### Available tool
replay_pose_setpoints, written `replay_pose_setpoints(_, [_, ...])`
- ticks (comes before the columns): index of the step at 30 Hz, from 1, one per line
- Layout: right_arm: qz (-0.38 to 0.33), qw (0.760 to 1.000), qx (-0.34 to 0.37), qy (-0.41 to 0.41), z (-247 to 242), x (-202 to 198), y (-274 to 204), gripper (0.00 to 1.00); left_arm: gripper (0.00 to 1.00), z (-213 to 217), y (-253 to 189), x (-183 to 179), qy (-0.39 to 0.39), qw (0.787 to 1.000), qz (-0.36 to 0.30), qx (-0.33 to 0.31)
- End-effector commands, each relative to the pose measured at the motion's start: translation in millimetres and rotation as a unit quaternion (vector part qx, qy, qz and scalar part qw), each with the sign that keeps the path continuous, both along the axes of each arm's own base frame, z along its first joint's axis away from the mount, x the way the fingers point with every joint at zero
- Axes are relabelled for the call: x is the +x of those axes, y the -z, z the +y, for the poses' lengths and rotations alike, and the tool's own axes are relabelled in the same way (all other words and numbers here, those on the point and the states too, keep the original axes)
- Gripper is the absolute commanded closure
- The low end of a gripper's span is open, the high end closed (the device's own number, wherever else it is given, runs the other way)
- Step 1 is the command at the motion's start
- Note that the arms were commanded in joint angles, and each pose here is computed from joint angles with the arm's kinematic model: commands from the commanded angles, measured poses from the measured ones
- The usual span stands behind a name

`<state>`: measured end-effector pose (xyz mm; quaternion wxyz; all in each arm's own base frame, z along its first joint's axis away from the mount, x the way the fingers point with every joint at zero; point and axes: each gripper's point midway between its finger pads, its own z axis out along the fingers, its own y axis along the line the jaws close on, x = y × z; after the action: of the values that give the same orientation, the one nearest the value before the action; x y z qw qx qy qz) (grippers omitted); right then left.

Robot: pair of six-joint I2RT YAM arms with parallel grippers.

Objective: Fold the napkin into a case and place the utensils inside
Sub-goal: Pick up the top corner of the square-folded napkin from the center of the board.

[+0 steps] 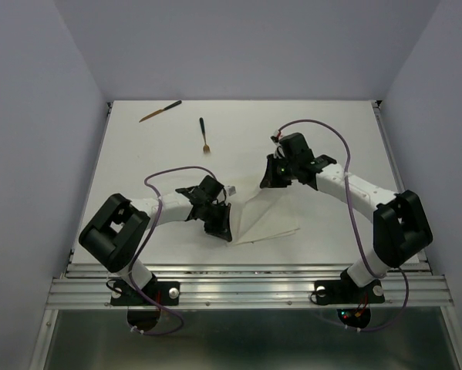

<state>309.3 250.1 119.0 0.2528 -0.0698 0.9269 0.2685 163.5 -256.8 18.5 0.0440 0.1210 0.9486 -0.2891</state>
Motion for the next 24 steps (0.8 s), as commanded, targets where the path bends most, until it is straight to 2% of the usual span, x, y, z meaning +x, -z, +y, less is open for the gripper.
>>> replay_pose_setpoints(1, [-0.065, 0.997, 0.046, -0.021, 27.4, 29.2, -34.2, 0.99, 1.0, 1.6, 6.0, -1.1, 0.003, 1.0, -0.001, 0.007])
replay_pose_setpoints(8, [-0.065, 0.995, 0.053, -0.045, 42.0, 35.6, -29.0, 0.99, 1.0, 0.8, 0.8, 2.1, -0.005, 1.0, -0.009, 0.005])
replay_pose_setpoints(15, [-0.06, 0.995, 0.044, -0.067, 49.8, 38.0, -17.7, 0.99, 1.0, -9.4, -56.1, 23.2, -0.013, 0.997, -0.072, -0.028])
replay_pose_setpoints(18, [-0.055, 0.995, 0.037, -0.08, 55.6, 38.7, -11.4, 0.99, 1.0, -5.3, -68.4, 28.6, -0.016, 0.995, -0.092, -0.023])
replay_pose_setpoints(24, [-0.049, 0.993, 0.025, -0.101, 65.9, 39.9, 0.1, 0.99, 1.0, 4.0, -69.0, 28.6, -0.03, 0.995, -0.093, -0.015])
